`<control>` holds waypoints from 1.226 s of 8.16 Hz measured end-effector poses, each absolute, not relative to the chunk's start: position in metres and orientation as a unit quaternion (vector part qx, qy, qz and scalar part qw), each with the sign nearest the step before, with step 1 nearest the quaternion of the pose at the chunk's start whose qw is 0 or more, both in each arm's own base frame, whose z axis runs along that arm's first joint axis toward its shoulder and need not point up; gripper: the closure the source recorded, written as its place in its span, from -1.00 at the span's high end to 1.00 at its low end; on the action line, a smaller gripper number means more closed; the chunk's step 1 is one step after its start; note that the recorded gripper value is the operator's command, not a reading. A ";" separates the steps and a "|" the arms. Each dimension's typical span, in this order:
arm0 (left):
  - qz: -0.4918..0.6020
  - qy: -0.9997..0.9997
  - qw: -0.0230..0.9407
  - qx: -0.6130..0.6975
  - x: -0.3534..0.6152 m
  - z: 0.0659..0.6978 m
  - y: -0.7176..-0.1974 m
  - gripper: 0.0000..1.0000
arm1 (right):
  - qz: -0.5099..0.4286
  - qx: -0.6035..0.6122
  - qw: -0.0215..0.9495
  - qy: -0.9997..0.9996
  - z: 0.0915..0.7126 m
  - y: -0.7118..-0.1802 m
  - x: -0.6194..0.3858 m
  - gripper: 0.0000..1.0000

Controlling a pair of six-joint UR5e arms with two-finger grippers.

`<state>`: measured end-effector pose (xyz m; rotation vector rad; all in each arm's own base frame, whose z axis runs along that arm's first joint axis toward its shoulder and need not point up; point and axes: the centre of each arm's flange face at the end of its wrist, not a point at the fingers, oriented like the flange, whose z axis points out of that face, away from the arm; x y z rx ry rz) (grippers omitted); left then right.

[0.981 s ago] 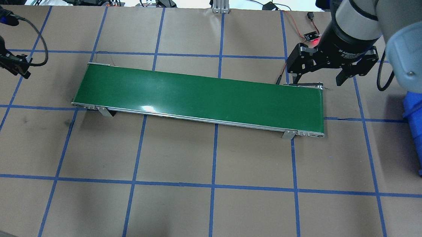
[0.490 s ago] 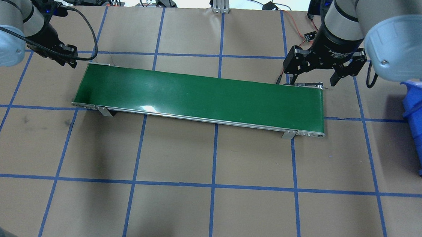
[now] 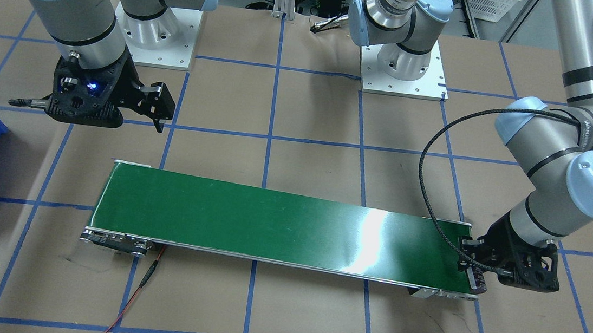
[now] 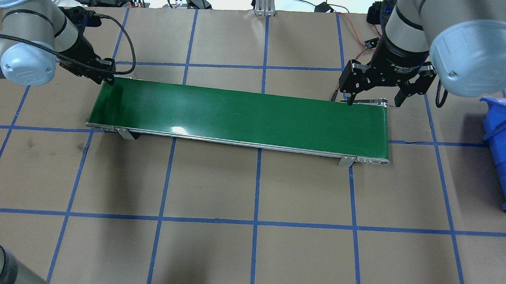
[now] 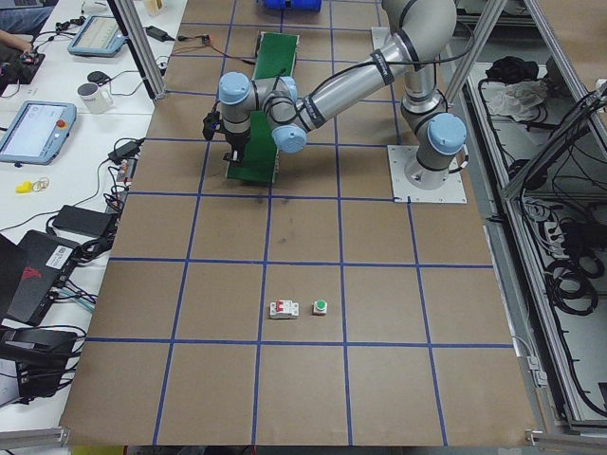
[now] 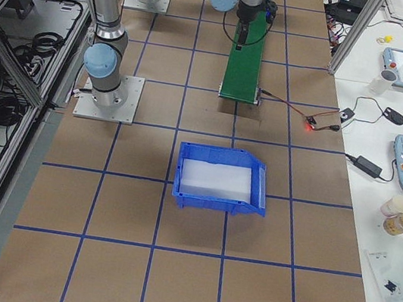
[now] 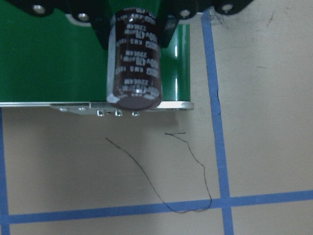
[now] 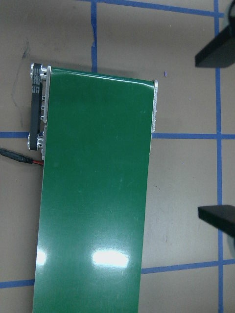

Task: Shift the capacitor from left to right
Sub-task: 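Lift the capacitor with the left gripper and carry it over the conveyor, then lower the capacitor onto the green belt and open the left gripper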

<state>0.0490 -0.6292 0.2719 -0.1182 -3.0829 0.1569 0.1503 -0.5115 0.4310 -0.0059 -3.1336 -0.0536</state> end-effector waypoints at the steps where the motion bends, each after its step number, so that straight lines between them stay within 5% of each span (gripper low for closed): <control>1: 0.042 -0.998 0.029 -0.035 0.049 0.264 -0.629 -1.00 | -0.022 -0.002 0.004 -1.000 0.426 -0.513 0.150 1.00; 3: 0.017 -0.999 0.028 -0.030 0.049 0.259 -0.624 -1.00 | -0.027 -0.002 0.005 -1.000 0.421 -0.515 0.150 1.00; 5: -0.003 -0.999 0.029 -0.012 0.048 0.259 -0.618 -0.33 | -0.028 -0.001 0.005 -1.000 0.420 -0.516 0.150 1.00; 7: -0.018 -0.999 0.035 0.020 0.046 0.258 -0.615 0.99 | -0.029 -0.001 0.005 -1.000 0.418 -0.517 0.150 1.00; 10: -0.030 -0.998 0.038 0.039 0.039 0.265 -0.610 1.00 | -0.031 -0.001 0.005 -1.000 0.416 -0.518 0.150 1.00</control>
